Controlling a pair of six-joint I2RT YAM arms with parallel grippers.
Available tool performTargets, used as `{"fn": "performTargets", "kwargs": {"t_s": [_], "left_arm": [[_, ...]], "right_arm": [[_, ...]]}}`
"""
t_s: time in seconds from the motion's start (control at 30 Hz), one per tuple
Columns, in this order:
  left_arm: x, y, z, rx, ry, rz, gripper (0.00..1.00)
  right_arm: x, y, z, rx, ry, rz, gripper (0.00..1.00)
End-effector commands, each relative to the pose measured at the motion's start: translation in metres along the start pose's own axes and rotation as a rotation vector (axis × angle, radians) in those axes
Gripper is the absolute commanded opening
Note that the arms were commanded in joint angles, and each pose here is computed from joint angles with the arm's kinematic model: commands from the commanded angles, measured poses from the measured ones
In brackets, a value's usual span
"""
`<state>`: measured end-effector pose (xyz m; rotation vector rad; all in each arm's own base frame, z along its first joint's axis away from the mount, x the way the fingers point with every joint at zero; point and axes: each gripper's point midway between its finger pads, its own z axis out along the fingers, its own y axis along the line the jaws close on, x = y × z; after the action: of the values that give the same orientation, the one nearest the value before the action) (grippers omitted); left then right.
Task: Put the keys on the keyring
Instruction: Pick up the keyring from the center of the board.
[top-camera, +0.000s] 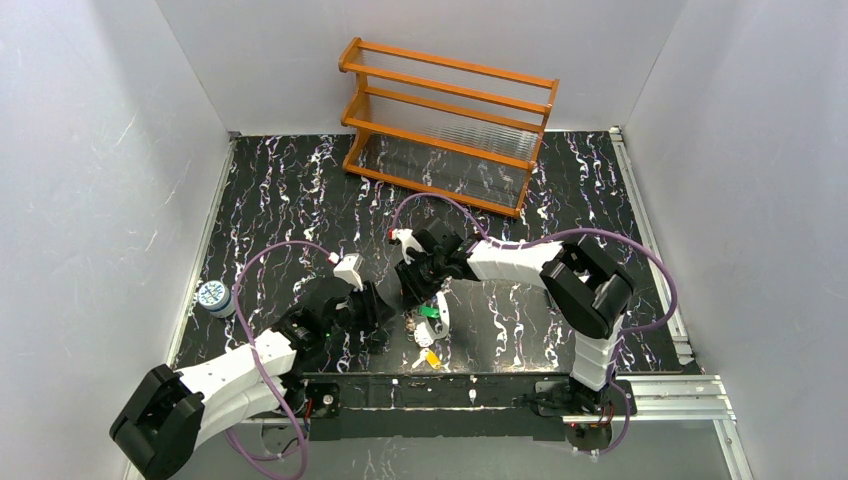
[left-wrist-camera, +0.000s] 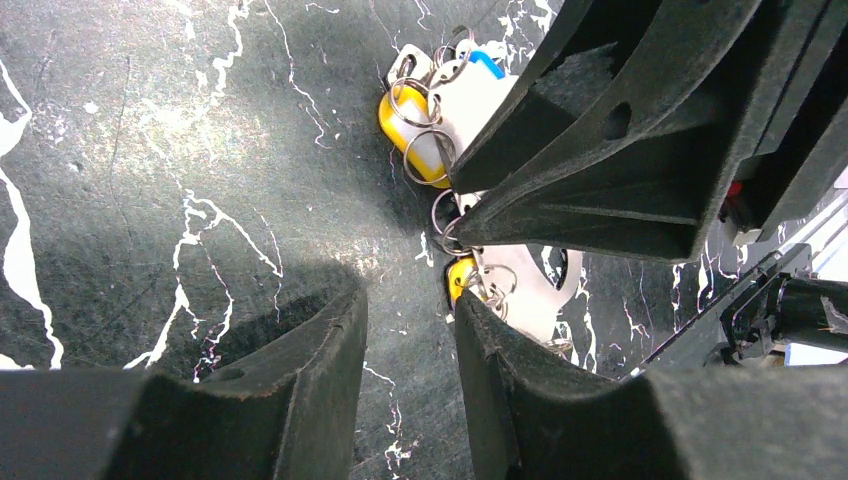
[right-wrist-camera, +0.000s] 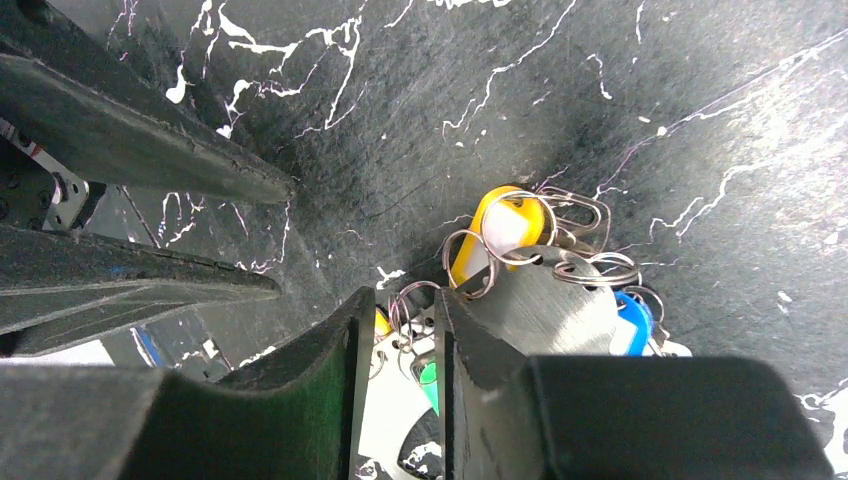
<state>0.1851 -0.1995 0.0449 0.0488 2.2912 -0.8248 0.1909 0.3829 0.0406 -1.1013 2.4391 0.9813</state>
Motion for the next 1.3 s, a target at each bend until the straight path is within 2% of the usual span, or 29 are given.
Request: {"fn": "performTargets", "kwargs": {"t_s": [0.0, 0.5, 0.77, 1.03, 1.2, 1.27], "left_arm": [[-0.007, -0.002, -0.001, -0.004, -0.019, 0.007, 0.36], [-0.005, -0.002, 0.001, 0.009, -0.021, 0.003, 0.36], [-0.005, -0.005, 0.004, 0.026, -0.015, 0.012, 0.36], [-0.007, -0.027, 0.007, 0.158, -0.022, 0.081, 0.37], [-0.013, -0.030, 0.005, 0.171, -0.050, 0.106, 0.37], [-0.015, -0.029, 0.004, 0.166, -0.059, 0.110, 0.37]], "right_arm": [[-0.012, 0.008, -0.004, -0.032, -0.006, -0.024, 0.35], [-0.006, 0.013, -0.011, -0.053, 0.018, -0.034, 0.23], [-0.001, 0.014, -0.013, -0.052, 0.035, -0.040, 0.24], [0.001, 0.012, -0.014, -0.047, 0.036, -0.050, 0.26], [0.006, 0.012, -0.009, -0.062, 0.058, -0.043, 0.24], [0.005, 0.013, -0.010, -0.068, 0.055, -0.049, 0.21]]}}
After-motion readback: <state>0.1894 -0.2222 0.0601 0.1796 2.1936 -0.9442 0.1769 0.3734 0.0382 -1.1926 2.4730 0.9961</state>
